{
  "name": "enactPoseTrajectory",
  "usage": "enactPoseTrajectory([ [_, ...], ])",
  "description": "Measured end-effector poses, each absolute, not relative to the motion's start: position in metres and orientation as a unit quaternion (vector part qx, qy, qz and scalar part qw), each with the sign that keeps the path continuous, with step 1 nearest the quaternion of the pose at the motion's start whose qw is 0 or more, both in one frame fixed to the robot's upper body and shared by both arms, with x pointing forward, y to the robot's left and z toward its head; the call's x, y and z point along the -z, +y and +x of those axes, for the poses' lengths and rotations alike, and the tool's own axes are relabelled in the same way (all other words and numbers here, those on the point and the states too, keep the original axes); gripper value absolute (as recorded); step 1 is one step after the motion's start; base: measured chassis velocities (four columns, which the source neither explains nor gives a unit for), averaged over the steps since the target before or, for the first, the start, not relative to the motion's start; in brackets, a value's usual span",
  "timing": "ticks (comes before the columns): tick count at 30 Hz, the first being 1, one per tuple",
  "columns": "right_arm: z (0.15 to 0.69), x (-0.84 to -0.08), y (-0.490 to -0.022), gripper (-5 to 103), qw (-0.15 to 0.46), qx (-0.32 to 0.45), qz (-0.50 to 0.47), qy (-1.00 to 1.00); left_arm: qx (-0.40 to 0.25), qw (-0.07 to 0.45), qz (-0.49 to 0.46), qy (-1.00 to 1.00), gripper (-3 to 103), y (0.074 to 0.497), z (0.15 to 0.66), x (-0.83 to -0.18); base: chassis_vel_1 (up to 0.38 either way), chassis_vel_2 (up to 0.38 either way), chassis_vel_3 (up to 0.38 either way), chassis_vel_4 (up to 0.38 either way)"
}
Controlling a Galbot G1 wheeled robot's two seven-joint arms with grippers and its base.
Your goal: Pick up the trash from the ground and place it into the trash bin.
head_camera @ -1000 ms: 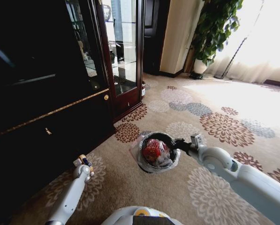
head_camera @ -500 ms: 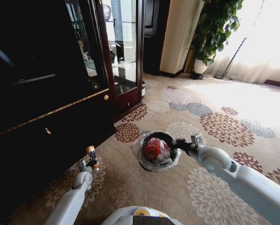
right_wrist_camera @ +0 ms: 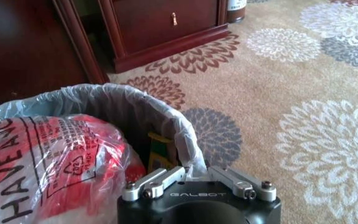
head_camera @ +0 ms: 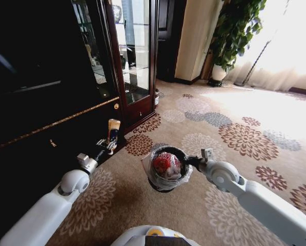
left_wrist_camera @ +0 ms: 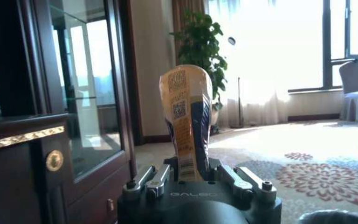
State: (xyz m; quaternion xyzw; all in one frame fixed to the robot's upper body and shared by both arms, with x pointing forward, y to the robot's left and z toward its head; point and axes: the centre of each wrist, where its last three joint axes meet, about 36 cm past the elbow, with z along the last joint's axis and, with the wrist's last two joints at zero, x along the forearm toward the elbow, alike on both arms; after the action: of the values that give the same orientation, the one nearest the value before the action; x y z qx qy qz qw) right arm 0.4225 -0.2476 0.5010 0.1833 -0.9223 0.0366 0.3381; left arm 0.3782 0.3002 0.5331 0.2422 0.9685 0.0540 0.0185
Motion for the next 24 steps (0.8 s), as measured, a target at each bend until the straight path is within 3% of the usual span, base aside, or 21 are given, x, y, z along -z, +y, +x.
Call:
enactPoseTrajectory([
  [7, 0.428, -0.492, -0.246, 1, 0.338, -0.046, 0.196, -0.919, -0.052, 0.0, 0.347, 0.936, 28, 0.263, 0.368, -0.571, 0.0, 0.0, 0.0, 0.0],
  [24, 0.434, -0.516, -0.234, 1, 0.311, -0.051, 0.236, -0.919, 0.035, -0.009, 0.421, 0.906, 28, 0.159, 0.465, -0.527, 0.0, 0.0, 0.0, 0.0],
])
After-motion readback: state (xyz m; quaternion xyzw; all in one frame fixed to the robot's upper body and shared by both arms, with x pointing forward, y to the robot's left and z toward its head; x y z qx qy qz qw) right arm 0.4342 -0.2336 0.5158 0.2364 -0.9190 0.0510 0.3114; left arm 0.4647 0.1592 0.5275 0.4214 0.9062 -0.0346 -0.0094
